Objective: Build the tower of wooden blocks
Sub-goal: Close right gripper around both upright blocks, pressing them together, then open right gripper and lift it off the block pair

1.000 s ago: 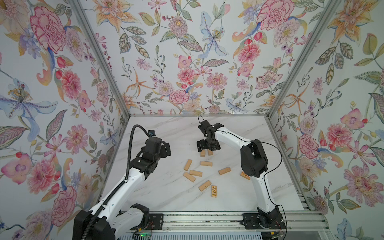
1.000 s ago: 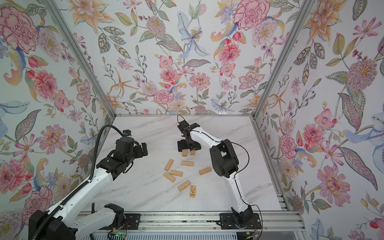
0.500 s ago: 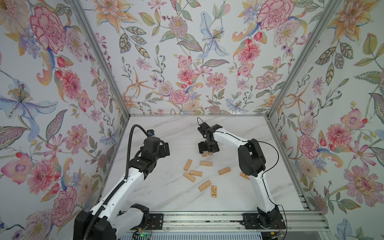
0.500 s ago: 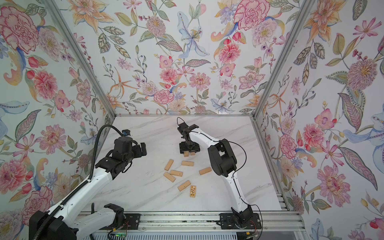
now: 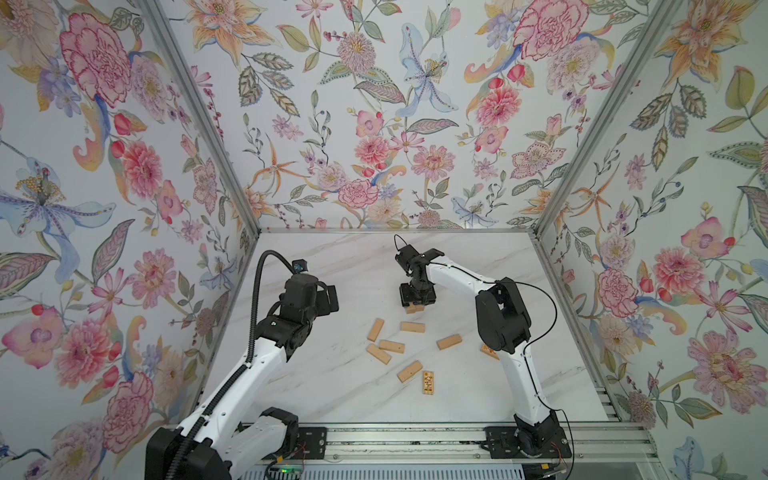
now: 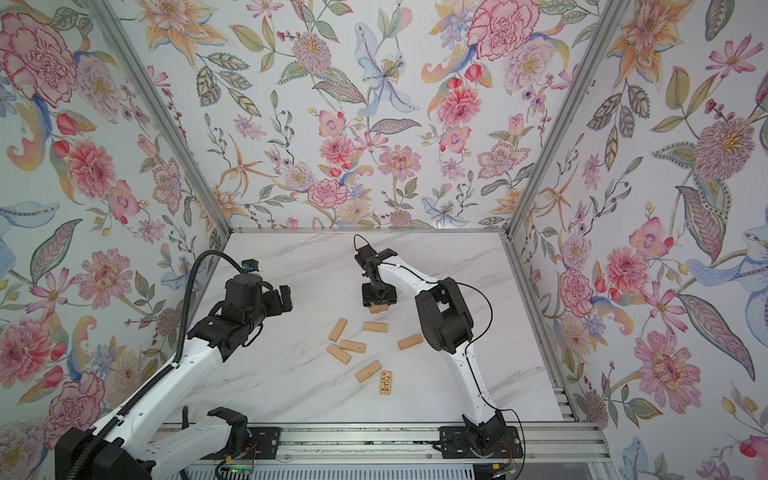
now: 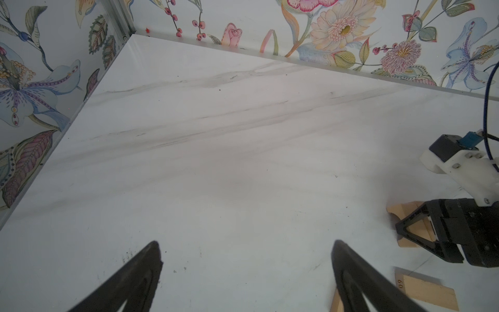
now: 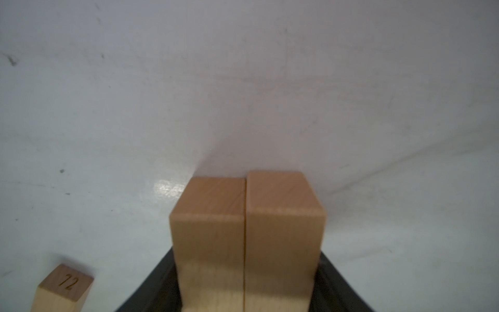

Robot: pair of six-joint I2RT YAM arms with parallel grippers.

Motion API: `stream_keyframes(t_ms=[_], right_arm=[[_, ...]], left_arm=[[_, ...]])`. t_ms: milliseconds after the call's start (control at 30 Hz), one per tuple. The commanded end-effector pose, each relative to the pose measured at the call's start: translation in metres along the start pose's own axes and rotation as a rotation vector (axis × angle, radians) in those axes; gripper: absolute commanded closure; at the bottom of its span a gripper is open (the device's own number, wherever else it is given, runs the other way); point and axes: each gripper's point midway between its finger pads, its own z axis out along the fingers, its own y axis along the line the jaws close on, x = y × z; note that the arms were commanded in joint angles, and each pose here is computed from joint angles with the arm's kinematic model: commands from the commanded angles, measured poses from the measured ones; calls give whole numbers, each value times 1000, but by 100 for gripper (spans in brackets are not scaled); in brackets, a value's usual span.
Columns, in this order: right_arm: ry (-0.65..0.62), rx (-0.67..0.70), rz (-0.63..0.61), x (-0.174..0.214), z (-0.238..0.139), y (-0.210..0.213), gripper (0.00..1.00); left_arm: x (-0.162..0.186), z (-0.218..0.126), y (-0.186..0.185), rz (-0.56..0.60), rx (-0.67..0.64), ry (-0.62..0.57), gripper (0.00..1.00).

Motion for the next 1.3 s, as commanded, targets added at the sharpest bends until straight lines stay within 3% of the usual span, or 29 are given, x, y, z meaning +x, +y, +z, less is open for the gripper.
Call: stream_keyframes(t_ms=[0, 533, 600, 733, 933, 1033, 1267], right_arm=[[25, 29, 5, 5, 6, -1, 43], [27, 47, 143, 11, 1, -11, 41], [26, 46, 145, 11, 1, -11, 37], [-3, 32, 124, 5, -11, -8, 20], [-112, -4, 102, -10, -62, -5, 5], [-143, -24, 83, -10, -85, -4, 0], [-126, 34, 24, 27, -107, -28, 1]], left_arm=[[3, -1, 5, 4, -1, 4, 1], [5, -1, -1, 1, 32, 12, 1], [5, -1, -2, 1, 38, 12, 1], [4, -2, -3, 3, 46, 11, 1], [1, -6, -6, 6, 63, 1, 1], [2, -7, -8, 5, 78, 2, 1], [11, -13, -13, 1, 135, 4, 1]])
